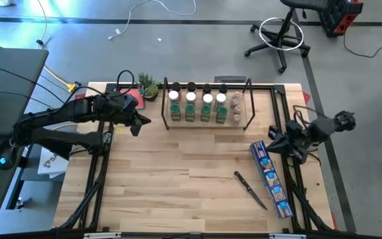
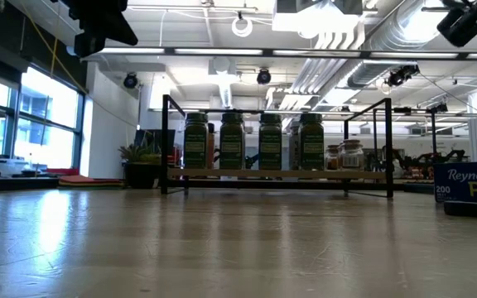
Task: Shelf spices
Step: Return to Home Position
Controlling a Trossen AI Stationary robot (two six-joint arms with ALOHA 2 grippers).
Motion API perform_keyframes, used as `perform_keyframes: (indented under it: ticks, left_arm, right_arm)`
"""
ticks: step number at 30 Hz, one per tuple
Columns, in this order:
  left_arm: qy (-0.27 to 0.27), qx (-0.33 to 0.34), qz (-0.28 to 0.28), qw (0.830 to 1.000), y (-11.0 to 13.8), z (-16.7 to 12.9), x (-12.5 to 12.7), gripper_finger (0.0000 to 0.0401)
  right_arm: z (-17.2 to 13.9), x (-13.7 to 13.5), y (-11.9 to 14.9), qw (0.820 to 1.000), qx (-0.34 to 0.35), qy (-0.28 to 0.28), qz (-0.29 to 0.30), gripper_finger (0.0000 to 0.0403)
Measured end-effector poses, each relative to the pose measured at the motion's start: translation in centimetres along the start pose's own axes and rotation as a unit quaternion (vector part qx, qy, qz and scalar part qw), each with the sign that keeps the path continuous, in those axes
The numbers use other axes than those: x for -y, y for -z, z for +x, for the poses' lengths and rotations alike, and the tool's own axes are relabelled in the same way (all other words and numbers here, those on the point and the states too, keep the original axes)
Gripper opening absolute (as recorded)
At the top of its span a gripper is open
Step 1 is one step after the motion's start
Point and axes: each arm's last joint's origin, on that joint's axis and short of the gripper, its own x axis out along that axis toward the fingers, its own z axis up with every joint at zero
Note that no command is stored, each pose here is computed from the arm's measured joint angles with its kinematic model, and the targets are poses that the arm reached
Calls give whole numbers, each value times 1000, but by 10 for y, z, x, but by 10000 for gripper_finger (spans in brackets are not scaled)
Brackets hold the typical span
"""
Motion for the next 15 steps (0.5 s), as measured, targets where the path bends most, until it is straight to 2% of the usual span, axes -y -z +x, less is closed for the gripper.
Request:
perform_keyframes:
  ticks: [8,15]
  left_arm:
    - [-14,11,6,1000,-1,0,-1,1]
    - [15,82,65,994,-13,-2,7,1]
  right_arm:
    - [3,22,45,997,56,-52,-11,16]
    - [3,23,45,993,47,-67,-83,16]
